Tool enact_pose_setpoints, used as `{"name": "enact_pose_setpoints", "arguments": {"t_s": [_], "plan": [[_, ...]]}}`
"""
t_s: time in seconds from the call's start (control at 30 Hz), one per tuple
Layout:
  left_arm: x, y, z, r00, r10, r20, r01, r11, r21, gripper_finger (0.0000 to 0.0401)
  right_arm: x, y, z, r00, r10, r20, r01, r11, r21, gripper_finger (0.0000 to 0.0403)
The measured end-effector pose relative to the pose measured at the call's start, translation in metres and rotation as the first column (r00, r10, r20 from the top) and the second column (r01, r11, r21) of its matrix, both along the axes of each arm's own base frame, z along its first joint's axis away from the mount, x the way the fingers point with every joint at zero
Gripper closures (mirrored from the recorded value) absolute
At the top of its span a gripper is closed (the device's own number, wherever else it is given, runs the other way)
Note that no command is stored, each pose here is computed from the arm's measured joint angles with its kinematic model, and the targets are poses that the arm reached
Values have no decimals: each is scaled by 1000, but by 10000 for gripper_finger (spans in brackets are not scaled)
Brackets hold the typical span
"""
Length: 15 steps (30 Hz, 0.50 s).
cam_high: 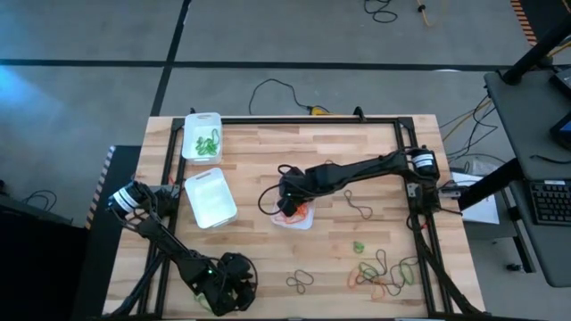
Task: Sort rubber bands into baskets
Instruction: Put the orange rubber band into the bottom right white bin
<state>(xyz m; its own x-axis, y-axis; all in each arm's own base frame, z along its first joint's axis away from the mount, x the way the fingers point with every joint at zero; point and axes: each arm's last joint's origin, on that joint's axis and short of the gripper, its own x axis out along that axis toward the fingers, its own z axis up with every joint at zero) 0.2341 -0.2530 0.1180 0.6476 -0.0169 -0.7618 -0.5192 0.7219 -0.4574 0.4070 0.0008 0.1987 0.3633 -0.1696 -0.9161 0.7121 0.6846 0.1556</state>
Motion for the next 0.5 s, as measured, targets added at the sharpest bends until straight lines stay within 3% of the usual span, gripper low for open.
{"name": "enact_pose_setpoints", "arguments": {"t_s": [0.13,0.23,0.4,0.5], "plan": [[0,0,0,1000,2,4,-2,1000,3,248,-4,3,12,1000,12,25,-12,1000,0,273],[0,0,0,1000,3,5,-3,1000,3,248,-11,23,32,995,71,70,-71,997,-5,240],[0,0,0,1000,1,7,-1,1000,9,248,-35,89,56,978,176,112,-178,984,6,218],[1,1,0,1000,-8,11,7,1000,25,248,-56,135,57,978,194,78,-199,979,52,217]]}}
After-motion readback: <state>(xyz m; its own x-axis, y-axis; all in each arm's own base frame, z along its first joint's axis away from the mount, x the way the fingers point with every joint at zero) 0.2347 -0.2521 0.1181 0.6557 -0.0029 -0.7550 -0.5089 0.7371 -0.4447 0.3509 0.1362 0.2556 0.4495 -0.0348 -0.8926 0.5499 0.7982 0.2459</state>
